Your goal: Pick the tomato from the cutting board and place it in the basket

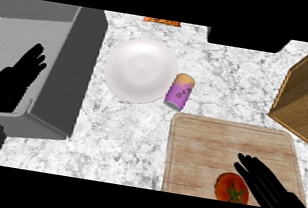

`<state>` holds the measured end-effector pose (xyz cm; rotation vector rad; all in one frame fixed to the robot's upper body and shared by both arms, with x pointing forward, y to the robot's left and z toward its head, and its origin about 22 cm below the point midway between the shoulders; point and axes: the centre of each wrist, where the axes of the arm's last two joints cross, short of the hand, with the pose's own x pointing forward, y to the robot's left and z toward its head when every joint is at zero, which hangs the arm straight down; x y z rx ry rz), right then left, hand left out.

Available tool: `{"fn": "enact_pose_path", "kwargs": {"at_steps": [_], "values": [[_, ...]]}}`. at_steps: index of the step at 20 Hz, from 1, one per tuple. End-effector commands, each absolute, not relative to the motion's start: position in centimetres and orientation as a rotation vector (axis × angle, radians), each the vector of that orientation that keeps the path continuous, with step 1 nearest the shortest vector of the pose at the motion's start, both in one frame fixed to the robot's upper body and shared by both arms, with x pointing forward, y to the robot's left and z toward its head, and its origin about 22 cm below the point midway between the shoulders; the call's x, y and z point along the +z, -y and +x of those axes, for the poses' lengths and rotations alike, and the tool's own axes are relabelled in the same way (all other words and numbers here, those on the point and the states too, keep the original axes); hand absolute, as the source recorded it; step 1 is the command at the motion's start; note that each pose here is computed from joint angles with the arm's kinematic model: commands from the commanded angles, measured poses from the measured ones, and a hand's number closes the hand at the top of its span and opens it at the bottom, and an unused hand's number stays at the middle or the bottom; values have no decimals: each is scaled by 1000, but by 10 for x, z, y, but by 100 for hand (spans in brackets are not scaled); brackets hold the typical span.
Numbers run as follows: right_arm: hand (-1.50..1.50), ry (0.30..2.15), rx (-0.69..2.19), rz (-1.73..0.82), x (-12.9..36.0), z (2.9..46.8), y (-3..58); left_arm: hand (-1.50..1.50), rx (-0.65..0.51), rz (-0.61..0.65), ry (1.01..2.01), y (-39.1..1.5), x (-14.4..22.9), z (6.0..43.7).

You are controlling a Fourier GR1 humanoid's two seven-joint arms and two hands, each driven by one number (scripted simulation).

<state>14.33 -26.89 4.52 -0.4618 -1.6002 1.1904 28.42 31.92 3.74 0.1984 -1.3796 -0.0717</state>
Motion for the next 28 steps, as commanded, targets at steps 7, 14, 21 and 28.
{"fn": "enact_pose_path", "kwargs": {"at_steps": [7, 14, 21, 28], "values": [[-150, 1544, 1228, -568, 19, 155, 255, 0, -61, 200, 1383, -331, 33, 298], [150, 1494, 1393, -621, 18, 148, 254, 0, -76, 191, 1373, -316, 53, 298], [150, 1514, 1404, -637, -13, 169, 234, 0, -72, 196, 1385, -320, 21, 278], [150, 1183, 1050, -659, 1, 173, 133, 0, -69, 175, 1405, -302, 40, 304]]}}
